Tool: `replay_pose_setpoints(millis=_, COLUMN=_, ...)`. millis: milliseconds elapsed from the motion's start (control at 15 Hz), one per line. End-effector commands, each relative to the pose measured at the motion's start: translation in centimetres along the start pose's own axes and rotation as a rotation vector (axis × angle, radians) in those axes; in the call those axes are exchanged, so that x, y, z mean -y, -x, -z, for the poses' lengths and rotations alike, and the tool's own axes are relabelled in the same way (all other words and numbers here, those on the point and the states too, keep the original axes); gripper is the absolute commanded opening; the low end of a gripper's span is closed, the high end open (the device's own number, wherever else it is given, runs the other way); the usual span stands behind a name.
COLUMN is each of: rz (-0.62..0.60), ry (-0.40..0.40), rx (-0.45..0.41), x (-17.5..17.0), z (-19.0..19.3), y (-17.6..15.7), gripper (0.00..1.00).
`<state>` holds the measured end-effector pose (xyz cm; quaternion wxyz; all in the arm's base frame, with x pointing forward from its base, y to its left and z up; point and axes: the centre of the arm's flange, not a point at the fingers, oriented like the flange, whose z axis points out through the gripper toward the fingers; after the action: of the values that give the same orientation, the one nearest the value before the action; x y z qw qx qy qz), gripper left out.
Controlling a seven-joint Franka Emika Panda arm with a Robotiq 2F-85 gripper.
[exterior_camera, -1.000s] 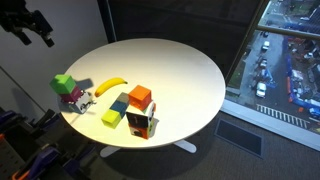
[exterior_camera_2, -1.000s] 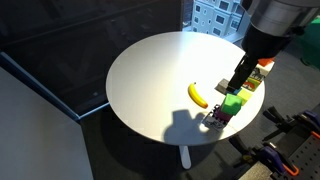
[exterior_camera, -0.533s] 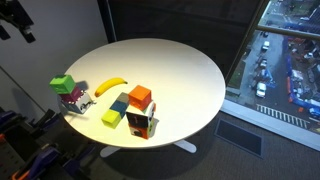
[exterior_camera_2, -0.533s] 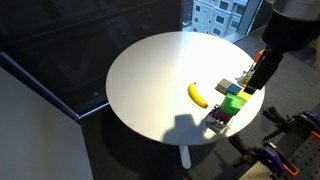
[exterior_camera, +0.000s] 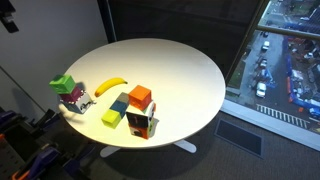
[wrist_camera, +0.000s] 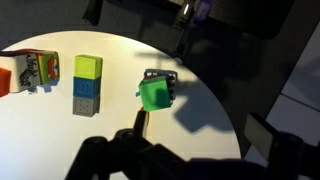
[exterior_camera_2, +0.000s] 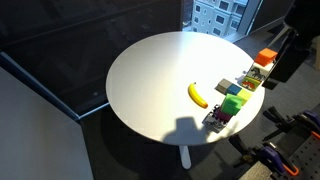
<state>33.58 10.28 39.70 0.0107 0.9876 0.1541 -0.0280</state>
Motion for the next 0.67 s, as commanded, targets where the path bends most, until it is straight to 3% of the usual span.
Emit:
replay_pose_setpoints(millis=0, rz=-0.018, ry=-0.022, rx=-0.016, x=0.1, z=2.4, y=0.7, gripper=1.00)
replay_pose_setpoints(millis=600, rz=-0.044, ry=-0.077, rx=-0.076, x=0.4, z=3.7, y=1.4, gripper=1.00)
